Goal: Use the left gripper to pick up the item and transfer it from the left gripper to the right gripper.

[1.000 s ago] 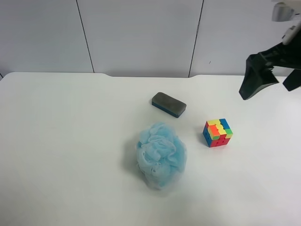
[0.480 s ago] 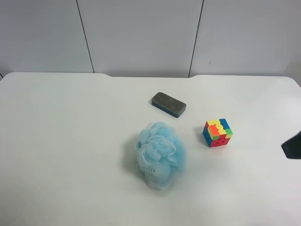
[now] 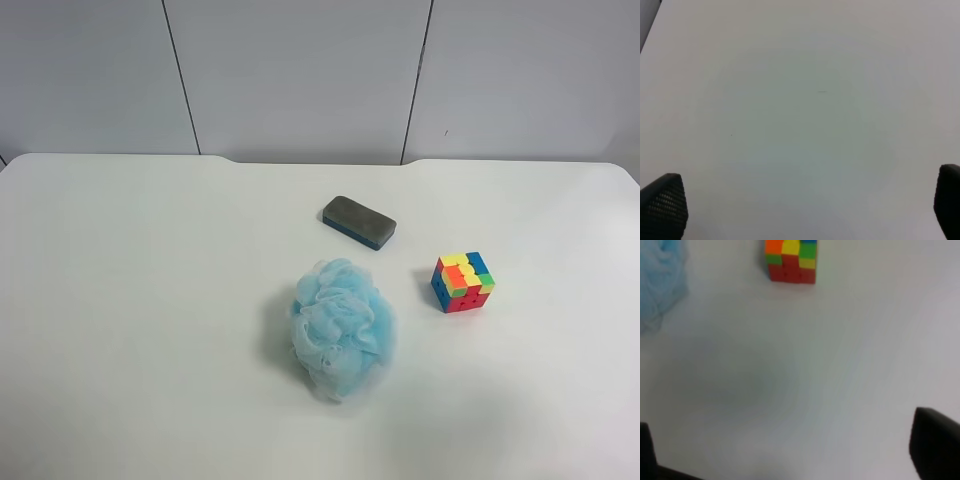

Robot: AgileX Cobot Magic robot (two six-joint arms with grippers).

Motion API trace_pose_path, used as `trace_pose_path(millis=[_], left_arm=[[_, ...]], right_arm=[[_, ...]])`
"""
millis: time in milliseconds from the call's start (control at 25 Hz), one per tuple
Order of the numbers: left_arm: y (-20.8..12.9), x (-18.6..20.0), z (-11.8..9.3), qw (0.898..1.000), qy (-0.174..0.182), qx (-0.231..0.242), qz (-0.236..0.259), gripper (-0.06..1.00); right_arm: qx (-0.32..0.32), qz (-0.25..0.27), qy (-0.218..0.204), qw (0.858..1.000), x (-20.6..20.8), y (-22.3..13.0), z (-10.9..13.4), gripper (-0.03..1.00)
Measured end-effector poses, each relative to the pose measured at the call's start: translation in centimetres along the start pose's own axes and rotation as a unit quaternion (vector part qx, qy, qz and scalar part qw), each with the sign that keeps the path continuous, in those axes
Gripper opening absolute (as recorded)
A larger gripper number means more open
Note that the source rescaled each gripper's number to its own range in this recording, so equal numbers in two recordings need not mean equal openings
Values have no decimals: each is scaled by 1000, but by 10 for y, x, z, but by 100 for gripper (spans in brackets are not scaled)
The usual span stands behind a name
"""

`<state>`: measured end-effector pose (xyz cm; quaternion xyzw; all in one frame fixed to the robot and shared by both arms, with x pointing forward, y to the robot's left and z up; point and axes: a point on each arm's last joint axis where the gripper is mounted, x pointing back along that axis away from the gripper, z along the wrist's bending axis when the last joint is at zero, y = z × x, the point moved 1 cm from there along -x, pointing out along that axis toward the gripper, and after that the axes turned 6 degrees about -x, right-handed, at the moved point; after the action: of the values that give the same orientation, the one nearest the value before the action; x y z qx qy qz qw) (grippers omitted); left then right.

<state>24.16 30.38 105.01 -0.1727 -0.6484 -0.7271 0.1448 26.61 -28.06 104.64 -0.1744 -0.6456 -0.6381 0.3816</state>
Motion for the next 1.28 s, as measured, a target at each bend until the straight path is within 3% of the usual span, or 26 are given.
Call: trace_pose_path(millis=[400,1000,1280], left_arm=[[0,0,0,1000,0,0,-1,100],[0,0,0,1000,0,0,-1,100],[0,0,0,1000,0,0,-1,100]], right_arm=[[3,-148,4,989,20,-21,1,100],[-12,-159,-3,987,21,-20,-1,100],[-56,-167,-61,983,20,-19,-1,100]])
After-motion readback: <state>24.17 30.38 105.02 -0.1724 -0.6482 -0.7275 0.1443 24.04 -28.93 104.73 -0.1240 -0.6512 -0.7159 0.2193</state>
